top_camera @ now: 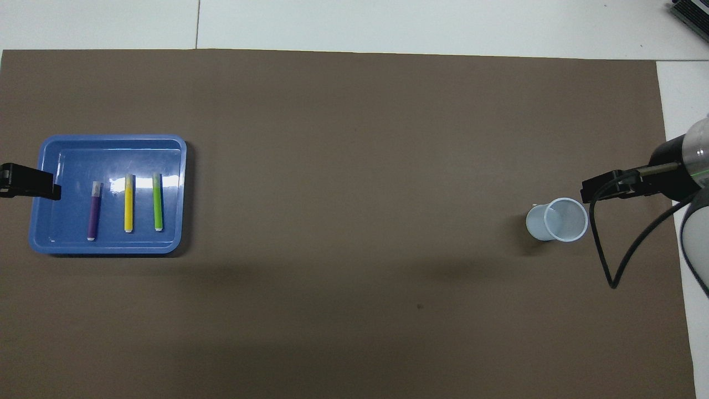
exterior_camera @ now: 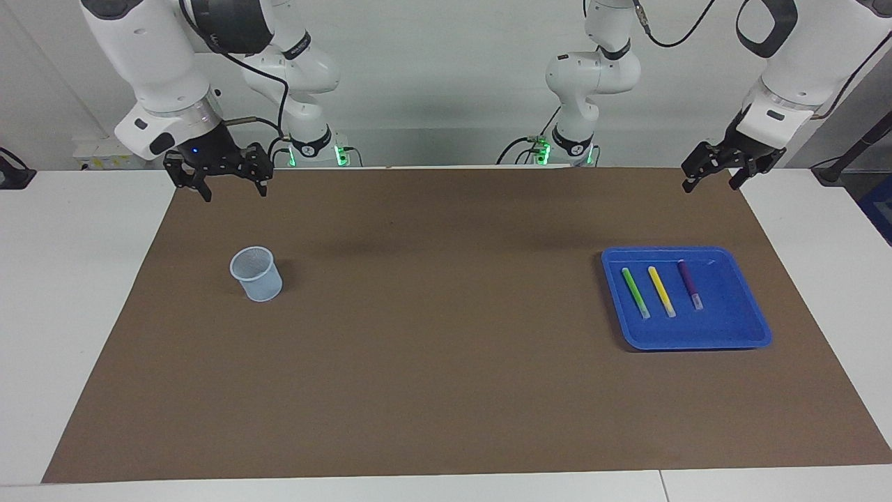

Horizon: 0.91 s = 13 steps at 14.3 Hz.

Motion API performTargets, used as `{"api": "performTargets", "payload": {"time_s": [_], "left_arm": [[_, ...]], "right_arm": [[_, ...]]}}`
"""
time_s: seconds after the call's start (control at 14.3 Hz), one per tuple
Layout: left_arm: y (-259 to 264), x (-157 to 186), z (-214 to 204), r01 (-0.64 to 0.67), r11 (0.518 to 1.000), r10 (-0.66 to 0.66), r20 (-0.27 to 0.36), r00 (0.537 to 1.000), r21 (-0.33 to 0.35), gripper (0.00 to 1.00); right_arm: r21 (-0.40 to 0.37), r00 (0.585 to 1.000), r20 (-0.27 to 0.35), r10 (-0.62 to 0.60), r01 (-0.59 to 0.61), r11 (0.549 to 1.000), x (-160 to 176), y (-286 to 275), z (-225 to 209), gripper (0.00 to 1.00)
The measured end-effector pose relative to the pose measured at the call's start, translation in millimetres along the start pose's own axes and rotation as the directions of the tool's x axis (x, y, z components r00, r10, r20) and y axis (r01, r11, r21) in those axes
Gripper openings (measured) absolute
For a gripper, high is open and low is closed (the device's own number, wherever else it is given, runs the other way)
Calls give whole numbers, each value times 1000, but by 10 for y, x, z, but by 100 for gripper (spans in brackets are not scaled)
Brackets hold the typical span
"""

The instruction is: Transfer and insert pens with both arms

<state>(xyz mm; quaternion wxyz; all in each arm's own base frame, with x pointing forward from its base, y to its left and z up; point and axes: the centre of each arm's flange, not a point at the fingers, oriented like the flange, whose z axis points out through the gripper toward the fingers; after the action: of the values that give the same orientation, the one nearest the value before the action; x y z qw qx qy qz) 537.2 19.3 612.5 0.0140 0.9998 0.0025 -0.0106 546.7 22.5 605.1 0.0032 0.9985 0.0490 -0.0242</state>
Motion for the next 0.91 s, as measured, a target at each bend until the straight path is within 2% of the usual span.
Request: {"api": "performTargets", "payload": {"time_s": [0.56, 0.7, 0.91], "left_arm": [[-15, -42, -49, 3, 1000, -3, -6, 1000, -1, 100], [-79, -62, 38, 14, 1000, -14, -1, 1000, -2, 100], [-122, -96, 312, 22, 1000, -22, -28, 999, -5, 100]], "right_arm": [[0, 1000, 0, 0, 0, 1000, 0, 0, 0, 100], [0, 1000, 0, 0, 0, 1000, 0, 0, 0, 100], [0, 1000, 0, 0, 0, 1000, 0, 0, 0, 100]]}}
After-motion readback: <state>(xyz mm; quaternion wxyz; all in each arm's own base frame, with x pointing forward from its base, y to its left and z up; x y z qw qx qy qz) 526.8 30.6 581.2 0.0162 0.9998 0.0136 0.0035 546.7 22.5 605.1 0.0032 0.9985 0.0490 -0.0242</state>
